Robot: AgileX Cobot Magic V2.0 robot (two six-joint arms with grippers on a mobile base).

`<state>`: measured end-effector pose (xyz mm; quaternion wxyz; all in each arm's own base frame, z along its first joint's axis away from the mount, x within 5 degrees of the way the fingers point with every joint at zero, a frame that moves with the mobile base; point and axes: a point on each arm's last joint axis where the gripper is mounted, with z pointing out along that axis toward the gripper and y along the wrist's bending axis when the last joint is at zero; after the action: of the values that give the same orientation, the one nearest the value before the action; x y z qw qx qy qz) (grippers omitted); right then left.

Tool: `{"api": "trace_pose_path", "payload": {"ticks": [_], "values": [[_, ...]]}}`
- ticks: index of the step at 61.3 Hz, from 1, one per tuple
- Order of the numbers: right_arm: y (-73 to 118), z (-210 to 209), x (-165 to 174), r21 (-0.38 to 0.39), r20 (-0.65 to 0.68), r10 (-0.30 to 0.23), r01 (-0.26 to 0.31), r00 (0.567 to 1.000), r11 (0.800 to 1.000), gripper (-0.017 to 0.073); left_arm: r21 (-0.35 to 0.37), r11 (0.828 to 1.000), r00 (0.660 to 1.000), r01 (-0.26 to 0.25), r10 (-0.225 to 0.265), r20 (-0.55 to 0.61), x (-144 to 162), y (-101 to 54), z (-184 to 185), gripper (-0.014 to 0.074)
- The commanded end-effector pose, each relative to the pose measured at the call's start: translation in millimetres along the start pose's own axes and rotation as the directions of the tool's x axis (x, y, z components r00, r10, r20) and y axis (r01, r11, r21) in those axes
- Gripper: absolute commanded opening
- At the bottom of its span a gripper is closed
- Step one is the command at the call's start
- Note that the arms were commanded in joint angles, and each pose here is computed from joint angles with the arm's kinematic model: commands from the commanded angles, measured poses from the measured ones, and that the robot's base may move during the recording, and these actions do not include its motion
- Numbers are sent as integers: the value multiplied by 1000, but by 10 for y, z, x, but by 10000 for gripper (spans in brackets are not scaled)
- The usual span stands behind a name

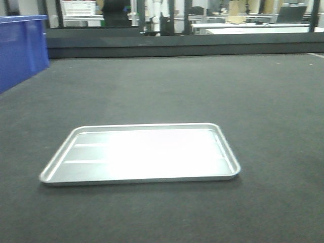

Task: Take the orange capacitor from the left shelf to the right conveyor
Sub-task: 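Position the base facing the silver tray on the conveyor, then lower the held cylinder onto the silver tray with the right gripper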

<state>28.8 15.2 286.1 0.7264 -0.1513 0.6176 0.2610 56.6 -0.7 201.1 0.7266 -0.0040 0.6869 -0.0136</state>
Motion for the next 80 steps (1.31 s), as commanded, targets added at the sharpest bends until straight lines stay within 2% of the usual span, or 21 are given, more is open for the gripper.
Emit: {"api": "trace_pose_path", "payload": {"ticks": [1,19,31,34,37,39,42,53,60,68,72,80], "values": [[37,-44,-174,-35,119,-6,10,993,999,55,8,1000,997,9,-9,76,-13,-5,-2,-126],[41,-45,-183,-39,129,-6,11,992,999,55,8,1000,997,9,-9,76,-13,-5,-2,-126],[86,-53,-284,-87,238,2,19,971,996,55,8,1000,997,9,-9,76,-13,-5,-2,-126],[112,-28,-332,-112,282,8,25,959,993,55,8,1000,997,9,-9,76,-13,-5,-2,-126],[134,38,-367,-142,294,51,-9,954,990,55,8,1000,997,9,-9,76,-13,-5,-2,-126],[147,113,-382,-157,283,80,-37,956,987,55,8,1000,997,9,-9,76,-13,-5,-2,-126],[159,245,-382,-160,241,88,-50,966,986,55,8,1000,997,9,-9,76,-13,-5,-2,-126],[204,889,-294,-146,39,71,-65,997,987,55,8,1000,997,9,-9,76,-13,-5,-2,-126],[226,1281,-150,-145,-65,68,-77,996,986,55,8,1000,997,9,-9,76,-13,-5,-2,-126],[243,1717,180,-146,-187,71,-99,980,984,55,8,1000,997,9,-9,76,-13,-5,-2,-126],[258,1873,337,-167,-199,71,-105,977,980,55,8,1000,997,9,-9,76,-13,-5,-2,-126],[288,2120,677,-233,-165,20,-59,986,971,55,8,1000,997,9,-9,76,-13,-5,-2,-126]]}}
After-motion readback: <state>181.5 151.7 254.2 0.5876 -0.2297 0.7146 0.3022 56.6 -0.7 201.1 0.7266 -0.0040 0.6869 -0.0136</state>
